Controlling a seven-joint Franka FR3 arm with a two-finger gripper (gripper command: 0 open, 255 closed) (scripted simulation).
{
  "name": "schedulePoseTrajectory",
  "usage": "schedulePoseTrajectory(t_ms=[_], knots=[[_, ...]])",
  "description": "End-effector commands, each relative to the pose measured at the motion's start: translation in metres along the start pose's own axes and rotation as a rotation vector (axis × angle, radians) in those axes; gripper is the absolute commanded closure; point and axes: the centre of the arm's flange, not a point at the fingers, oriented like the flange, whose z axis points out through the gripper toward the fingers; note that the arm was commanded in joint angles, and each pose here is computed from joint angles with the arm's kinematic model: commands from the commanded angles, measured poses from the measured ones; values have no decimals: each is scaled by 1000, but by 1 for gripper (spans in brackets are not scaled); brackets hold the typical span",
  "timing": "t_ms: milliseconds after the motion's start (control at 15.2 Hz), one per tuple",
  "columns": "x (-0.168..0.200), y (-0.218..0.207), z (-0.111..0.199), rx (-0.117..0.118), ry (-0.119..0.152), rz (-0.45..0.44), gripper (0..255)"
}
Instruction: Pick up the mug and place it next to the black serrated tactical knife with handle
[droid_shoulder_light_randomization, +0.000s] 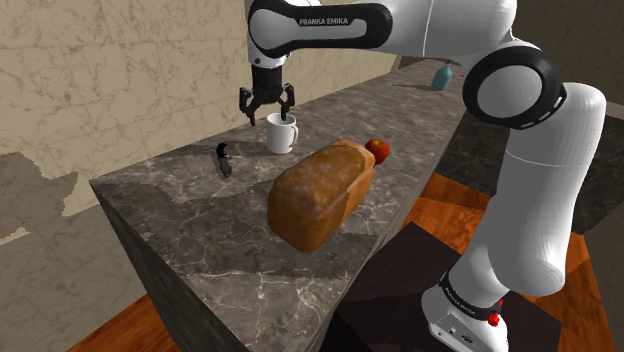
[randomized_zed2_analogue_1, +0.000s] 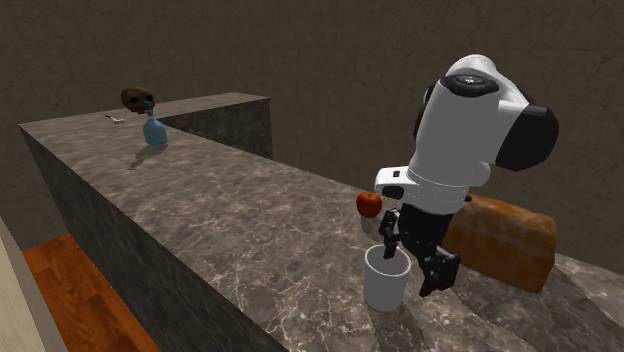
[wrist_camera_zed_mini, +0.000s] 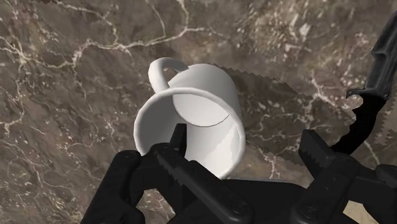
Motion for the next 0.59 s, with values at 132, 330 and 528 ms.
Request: schedulePoseTrajectory(t_ms=[132, 330, 528], knots=[[1, 0, -35, 0, -1, 0, 0], [1, 0, -35, 0, -1, 0, 0], [1, 0, -35, 0, -1, 0, 0]])
